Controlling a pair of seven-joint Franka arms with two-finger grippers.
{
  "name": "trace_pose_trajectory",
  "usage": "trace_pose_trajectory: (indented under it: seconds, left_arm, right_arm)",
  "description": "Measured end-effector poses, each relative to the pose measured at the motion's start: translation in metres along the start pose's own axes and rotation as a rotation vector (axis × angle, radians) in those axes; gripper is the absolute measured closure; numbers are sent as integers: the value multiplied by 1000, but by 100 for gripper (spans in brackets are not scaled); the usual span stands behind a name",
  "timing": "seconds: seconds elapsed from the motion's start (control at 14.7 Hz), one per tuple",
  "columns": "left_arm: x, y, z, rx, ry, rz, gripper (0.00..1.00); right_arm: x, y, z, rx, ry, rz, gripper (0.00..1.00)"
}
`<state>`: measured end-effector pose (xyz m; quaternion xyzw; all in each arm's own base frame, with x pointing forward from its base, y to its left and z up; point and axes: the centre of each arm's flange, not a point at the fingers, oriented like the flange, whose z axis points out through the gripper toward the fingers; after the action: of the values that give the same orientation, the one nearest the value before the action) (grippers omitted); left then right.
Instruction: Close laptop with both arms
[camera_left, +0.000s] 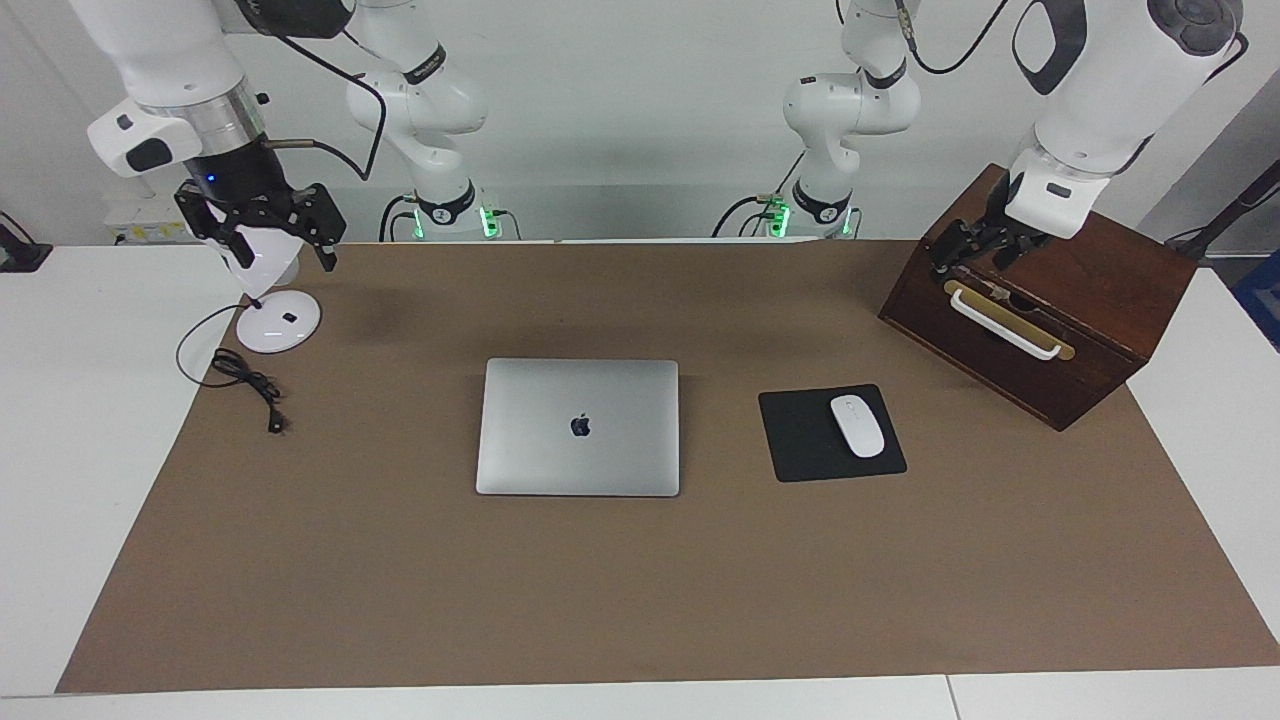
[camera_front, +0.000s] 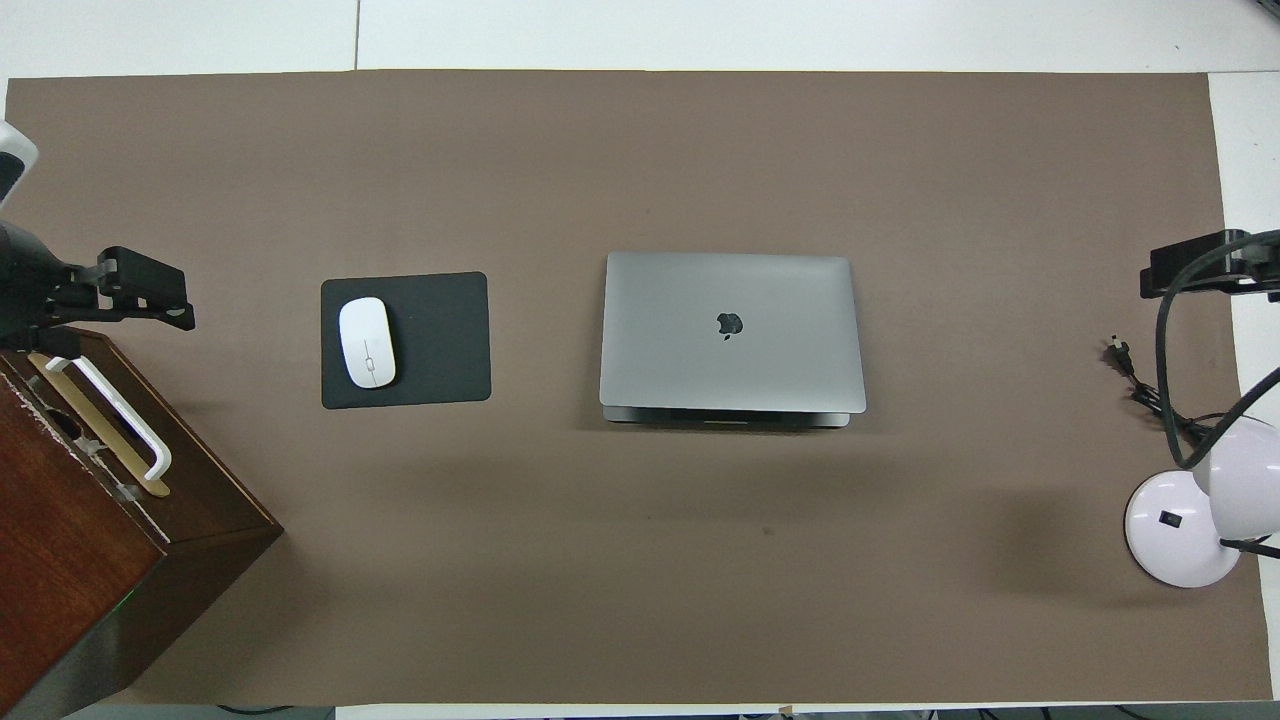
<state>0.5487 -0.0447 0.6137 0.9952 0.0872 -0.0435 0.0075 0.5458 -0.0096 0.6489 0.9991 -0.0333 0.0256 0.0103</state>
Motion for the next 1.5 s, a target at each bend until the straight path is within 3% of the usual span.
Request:
trace_pose_trajectory:
  seconds: [1.5]
  left_arm:
    - [3,-8,-4,-2,25,7,0]
  right_arm:
    - [6,0,18,-1,-50,-1,0]
